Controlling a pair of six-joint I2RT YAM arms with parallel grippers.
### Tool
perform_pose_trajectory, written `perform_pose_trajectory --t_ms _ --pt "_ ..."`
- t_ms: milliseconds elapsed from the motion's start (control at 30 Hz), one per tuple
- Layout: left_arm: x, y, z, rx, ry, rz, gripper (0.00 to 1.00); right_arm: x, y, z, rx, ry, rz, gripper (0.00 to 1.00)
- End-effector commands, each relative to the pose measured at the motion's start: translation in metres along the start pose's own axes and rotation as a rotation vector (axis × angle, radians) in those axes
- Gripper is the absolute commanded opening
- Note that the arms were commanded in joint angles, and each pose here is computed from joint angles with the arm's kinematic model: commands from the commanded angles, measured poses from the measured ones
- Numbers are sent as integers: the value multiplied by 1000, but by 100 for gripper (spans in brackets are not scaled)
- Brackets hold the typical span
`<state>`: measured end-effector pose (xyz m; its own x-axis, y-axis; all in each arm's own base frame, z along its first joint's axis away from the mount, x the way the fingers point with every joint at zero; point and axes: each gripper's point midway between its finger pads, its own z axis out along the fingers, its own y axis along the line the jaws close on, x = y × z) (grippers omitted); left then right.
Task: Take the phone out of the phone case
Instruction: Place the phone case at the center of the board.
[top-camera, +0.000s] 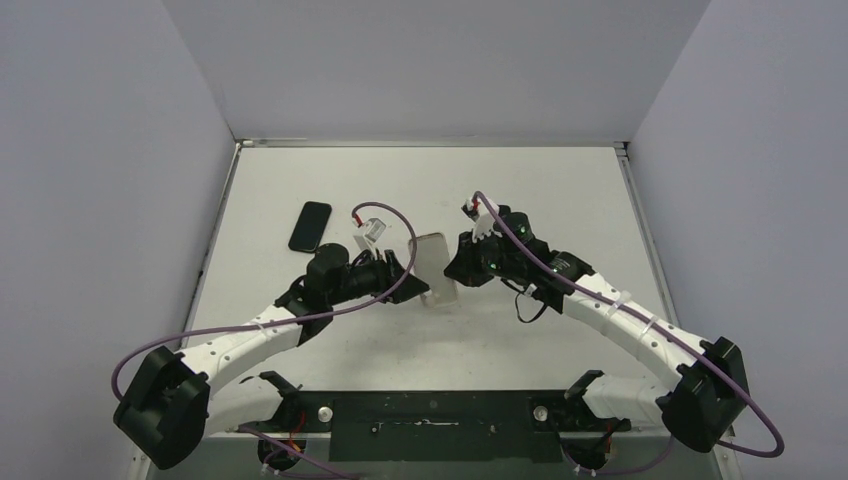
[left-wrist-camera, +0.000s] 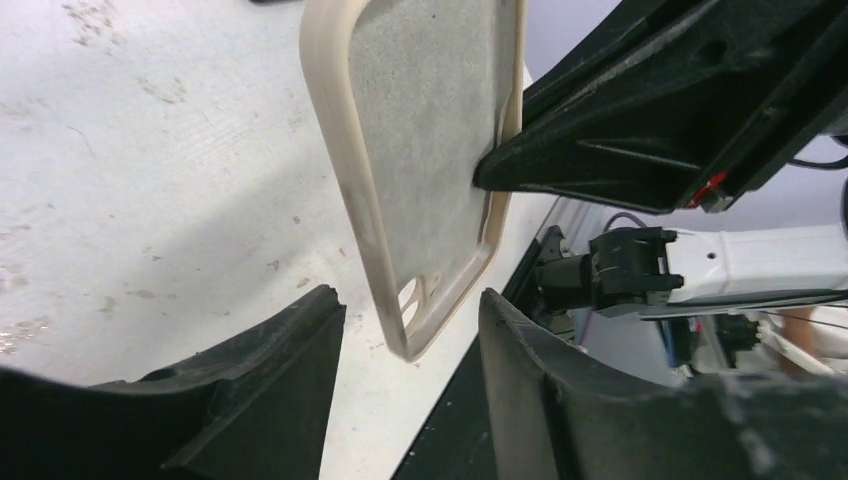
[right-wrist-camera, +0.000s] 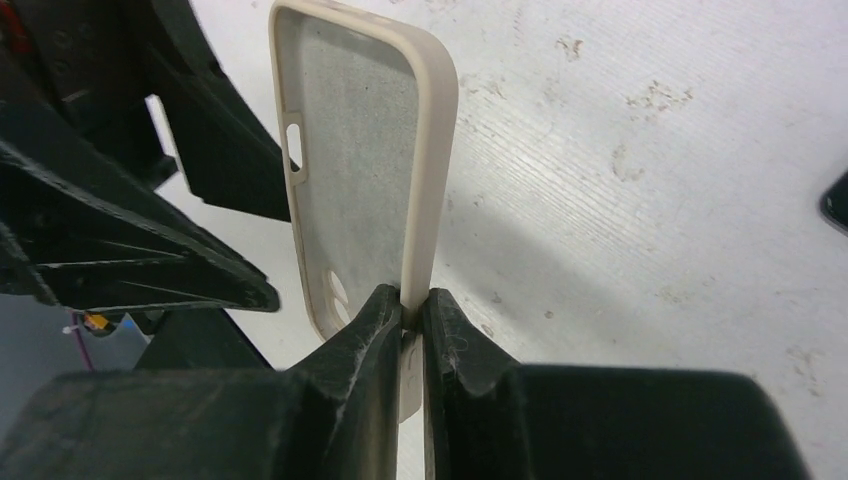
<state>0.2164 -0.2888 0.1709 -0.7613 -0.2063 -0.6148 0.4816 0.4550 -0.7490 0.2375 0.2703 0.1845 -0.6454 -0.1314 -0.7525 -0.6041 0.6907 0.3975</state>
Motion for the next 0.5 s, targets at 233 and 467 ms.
perform_pose_trajectory --t_ms 233,467 --pt "-47 16 -39 -212 -148 228 74 8 -85 -41 236 130 67 0" --pt "-81 52 -87 -482 -242 350 94 34 -145 -57 298 164 263 0"
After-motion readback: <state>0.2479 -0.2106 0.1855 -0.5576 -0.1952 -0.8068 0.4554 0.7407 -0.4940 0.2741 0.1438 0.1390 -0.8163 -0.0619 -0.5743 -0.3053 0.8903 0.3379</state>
